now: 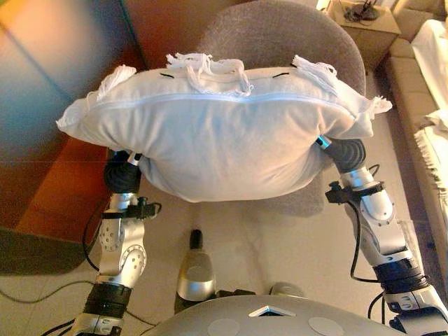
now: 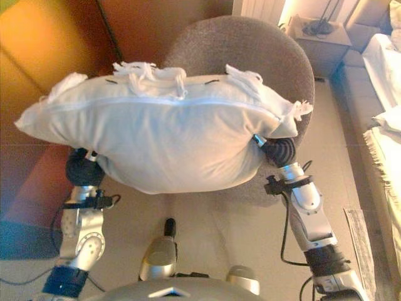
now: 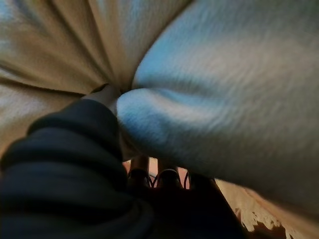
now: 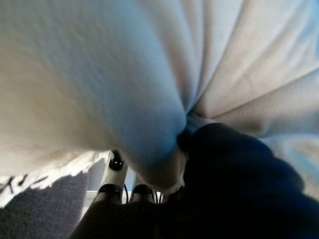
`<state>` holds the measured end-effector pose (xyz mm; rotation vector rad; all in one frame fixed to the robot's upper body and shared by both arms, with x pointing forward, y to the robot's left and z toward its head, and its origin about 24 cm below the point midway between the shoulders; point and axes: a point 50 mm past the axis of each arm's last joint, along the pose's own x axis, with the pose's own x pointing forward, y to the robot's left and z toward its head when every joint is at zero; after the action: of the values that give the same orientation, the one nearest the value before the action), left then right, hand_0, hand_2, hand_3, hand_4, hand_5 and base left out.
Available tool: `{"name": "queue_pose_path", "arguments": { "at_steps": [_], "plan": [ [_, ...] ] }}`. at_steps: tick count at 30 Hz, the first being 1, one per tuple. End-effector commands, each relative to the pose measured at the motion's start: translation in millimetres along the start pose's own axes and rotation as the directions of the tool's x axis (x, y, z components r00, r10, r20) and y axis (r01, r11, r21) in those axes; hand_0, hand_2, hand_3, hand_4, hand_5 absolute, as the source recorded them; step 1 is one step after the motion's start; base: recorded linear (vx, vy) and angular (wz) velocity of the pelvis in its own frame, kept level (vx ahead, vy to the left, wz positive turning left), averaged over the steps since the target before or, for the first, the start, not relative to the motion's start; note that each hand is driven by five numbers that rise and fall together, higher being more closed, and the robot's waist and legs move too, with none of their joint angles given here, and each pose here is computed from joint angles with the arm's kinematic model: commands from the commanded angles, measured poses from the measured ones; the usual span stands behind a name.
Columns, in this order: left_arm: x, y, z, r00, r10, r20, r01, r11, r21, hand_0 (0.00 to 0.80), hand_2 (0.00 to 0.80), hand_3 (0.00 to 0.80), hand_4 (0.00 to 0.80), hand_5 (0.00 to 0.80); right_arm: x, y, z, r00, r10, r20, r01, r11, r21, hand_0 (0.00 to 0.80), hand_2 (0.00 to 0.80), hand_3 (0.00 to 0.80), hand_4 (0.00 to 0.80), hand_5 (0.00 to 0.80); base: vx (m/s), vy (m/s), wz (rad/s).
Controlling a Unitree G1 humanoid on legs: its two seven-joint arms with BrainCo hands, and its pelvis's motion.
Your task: Pick up the cushion and take it to the sofa
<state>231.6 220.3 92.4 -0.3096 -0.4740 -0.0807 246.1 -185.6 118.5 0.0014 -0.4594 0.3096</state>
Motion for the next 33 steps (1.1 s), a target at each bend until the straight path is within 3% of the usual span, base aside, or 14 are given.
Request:
{"name": "queue_pose_path", "arguments": {
  "at_steps": [1,7,15,25,33],
  "plan": [
    [14,-29,24,0.974,-0.160,0.158,0.167,0.985,-0.034,0.800,0.800,0.800,0.800,0.800,12,8,41,0.969,0.039,0.244,-0.041,0.999,0.001,0.800,0.800,0.800,0.800,0.800,0.388,0.308,0.20],
    [24,-30,26,0.975,-0.171,0.145,0.167,0.985,0.042,0.800,0.800,0.800,0.800,0.800,13,16,40,0.968,0.031,0.250,-0.034,0.999,0.005,0.800,0.800,0.800,0.800,0.800,0.355,0.191,0.31],
    [18,-33,17,0.978,-0.181,0.101,0.174,0.982,0.072,0.800,0.800,0.800,0.800,0.800,15,8,31,0.971,-0.062,0.229,0.060,0.998,0.016,0.800,0.800,0.800,0.800,0.800,0.198,-0.021,0.48],
    [12,-27,-4,0.994,-0.096,-0.057,0.104,0.985,0.138,0.800,0.800,0.800,0.800,0.800,20,14,8,0.993,-0.086,0.086,0.082,0.995,0.055,0.800,0.800,0.800,0.800,0.800,0.140,-0.123,0.01],
    [12,-33,-32,0.987,-0.030,-0.158,0.046,0.995,0.094,0.800,0.800,0.800,0.800,0.800,29,25,-25,0.996,-0.053,-0.078,0.059,0.996,0.069,0.800,0.800,0.800,0.800,0.800,0.053,-0.058,0.03]
  ]
}}
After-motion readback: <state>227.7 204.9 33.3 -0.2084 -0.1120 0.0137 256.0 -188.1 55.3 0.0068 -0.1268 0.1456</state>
